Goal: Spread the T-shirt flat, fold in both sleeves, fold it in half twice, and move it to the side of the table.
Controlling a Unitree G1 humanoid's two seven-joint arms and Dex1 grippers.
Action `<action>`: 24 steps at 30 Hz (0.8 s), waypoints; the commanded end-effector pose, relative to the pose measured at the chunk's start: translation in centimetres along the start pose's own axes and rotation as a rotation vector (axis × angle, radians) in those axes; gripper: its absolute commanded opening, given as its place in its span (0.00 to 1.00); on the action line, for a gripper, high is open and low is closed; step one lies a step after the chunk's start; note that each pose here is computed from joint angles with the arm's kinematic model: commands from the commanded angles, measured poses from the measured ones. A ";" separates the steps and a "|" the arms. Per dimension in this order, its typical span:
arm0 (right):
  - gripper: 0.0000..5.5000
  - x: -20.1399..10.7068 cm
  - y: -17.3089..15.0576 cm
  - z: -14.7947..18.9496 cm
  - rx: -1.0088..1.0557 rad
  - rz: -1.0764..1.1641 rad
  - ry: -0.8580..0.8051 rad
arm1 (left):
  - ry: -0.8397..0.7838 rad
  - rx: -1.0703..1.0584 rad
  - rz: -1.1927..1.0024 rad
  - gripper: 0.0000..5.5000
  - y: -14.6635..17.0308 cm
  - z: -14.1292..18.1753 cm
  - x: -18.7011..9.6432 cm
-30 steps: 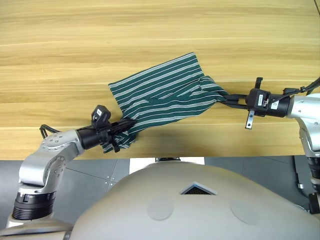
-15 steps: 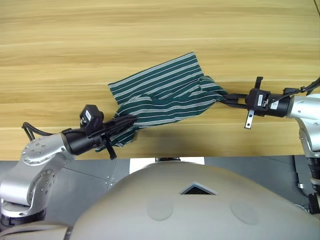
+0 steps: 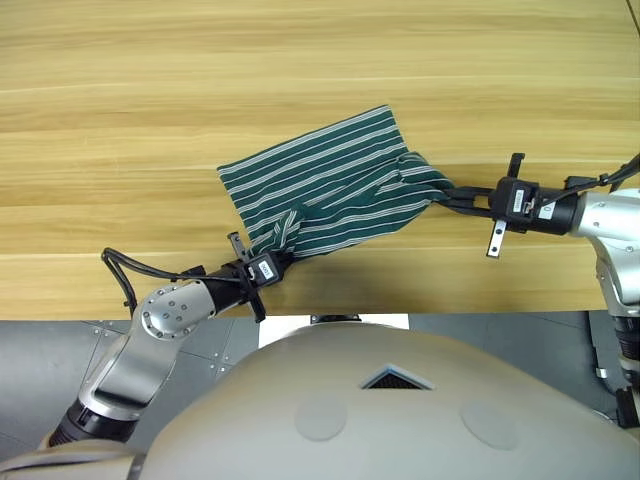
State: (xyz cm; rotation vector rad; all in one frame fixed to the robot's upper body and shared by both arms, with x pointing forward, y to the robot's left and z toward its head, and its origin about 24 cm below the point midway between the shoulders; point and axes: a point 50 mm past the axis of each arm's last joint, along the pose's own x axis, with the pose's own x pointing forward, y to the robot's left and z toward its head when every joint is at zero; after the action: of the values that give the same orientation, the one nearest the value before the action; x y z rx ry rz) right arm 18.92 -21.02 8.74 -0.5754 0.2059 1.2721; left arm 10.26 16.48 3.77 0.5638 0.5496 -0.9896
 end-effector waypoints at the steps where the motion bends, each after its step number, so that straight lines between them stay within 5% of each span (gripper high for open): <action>1: 0.00 0.2 0.1 0.3 -0.006 -0.002 0.000 | -0.007 -0.026 -0.012 0.10 -0.1 0.3 -0.8; 12: 0.00 0.2 -0.1 0.3 -0.011 -0.004 0.008 | -0.213 0.001 -0.229 0.40 -2.1 4.5 -5.1; 17: 0.00 0.2 -0.1 0.3 -0.012 -0.005 0.009 | -0.400 -0.125 -0.031 0.55 3.2 4.7 -7.6; 20: 0.00 0.4 -0.2 0.4 -0.015 -0.005 0.008 | -0.347 -0.309 0.176 0.55 7.3 2.2 -7.3; 24: 0.00 0.3 -0.3 0.5 -0.020 0.002 0.010 | -0.228 -0.429 0.189 0.55 7.1 0.5 -5.5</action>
State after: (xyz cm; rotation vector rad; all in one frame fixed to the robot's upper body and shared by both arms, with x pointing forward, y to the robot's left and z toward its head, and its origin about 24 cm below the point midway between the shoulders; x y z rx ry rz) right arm 18.92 -20.54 8.77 -0.5754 0.1998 1.2770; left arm 14.39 22.89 10.09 0.1150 0.4106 -0.7291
